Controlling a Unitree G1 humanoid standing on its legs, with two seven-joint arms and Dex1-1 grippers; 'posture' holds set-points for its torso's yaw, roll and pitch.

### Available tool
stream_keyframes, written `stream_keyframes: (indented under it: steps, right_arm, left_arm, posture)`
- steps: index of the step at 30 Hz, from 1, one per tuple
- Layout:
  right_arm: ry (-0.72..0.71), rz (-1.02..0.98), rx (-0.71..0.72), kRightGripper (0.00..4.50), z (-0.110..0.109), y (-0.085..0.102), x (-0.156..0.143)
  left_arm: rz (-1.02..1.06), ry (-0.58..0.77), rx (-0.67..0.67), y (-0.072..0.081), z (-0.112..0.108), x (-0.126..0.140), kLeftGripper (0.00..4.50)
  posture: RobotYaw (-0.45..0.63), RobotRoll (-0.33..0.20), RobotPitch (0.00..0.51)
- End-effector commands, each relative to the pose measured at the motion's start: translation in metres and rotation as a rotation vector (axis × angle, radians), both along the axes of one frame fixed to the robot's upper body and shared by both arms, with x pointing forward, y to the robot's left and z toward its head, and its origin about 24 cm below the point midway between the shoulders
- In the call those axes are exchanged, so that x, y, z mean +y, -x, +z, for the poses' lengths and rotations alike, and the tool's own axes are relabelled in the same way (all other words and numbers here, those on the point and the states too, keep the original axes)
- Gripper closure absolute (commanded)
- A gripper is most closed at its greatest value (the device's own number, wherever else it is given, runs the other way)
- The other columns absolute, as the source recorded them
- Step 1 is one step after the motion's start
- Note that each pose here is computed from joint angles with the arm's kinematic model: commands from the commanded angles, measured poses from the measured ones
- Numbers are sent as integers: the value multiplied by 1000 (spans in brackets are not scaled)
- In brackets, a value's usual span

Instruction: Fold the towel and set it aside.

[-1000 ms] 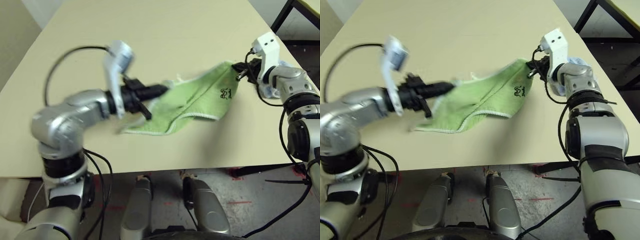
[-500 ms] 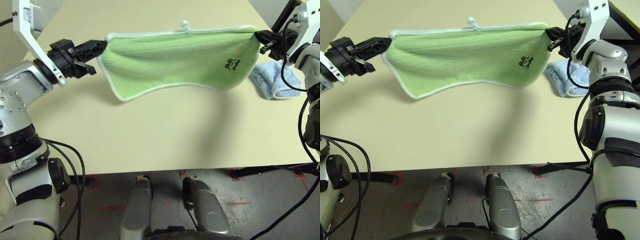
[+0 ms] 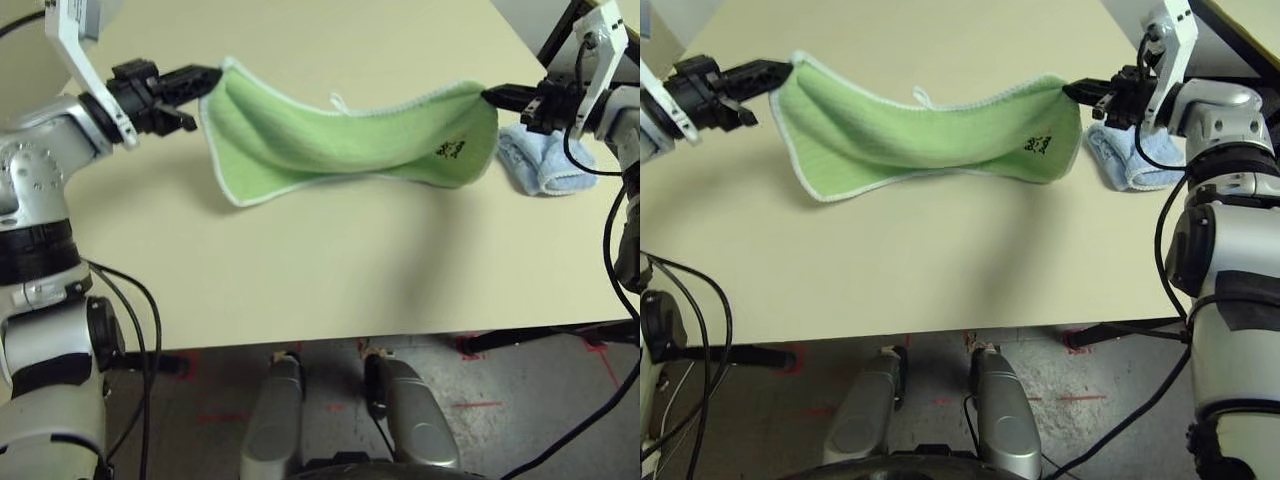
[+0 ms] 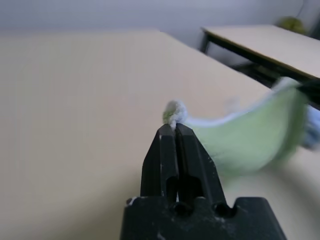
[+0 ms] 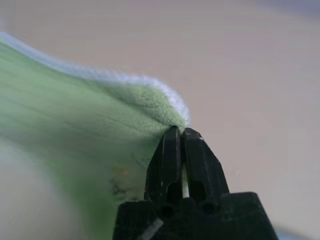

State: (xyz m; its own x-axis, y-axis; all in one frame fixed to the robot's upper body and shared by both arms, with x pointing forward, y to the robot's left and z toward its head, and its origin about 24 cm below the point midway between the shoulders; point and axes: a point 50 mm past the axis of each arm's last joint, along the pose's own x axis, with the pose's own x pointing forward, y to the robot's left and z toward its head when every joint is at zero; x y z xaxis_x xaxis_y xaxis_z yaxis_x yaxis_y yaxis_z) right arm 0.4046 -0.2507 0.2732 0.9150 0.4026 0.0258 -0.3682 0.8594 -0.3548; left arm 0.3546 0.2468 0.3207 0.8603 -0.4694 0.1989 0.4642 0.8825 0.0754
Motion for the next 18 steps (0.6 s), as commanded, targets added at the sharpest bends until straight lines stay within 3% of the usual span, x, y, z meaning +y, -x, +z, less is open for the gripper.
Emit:
stream_keyframes:
  steps: [1, 4, 6, 9, 14, 18]
  right_arm:
    - [-88, -159, -209, 4500, 38, 0, -3]
    - [-144, -146, -257, 4500, 47, 3, -3]
    - [-130, -71, -198, 4500, 32, 2, -3]
    - [-93, 83, -42, 4500, -12, 6, -7]
    - [-11, 324, 206, 4500, -77, 28, -19]
    - [18, 425, 312, 4500, -99, 41, -25]
  left_arm:
    - [163, 2, -178, -9, 21, 15, 4450]
    - [193, 21, -259, -8, 25, 22, 4450]
    - [99, -21, -182, -4, 1, 17, 4450]
    - [-70, -97, -7, 20, -54, 4, 4450]
    - [-120, -165, 184, 61, -115, -9, 4450]
    - [-148, -153, 287, 83, -137, -19, 4450]
  posture:
    - [170, 0, 75]
    - [173, 0, 74]
    - [177, 0, 76]
    - [187, 0, 88]
    - [188, 0, 106]
    - [182, 0, 120]
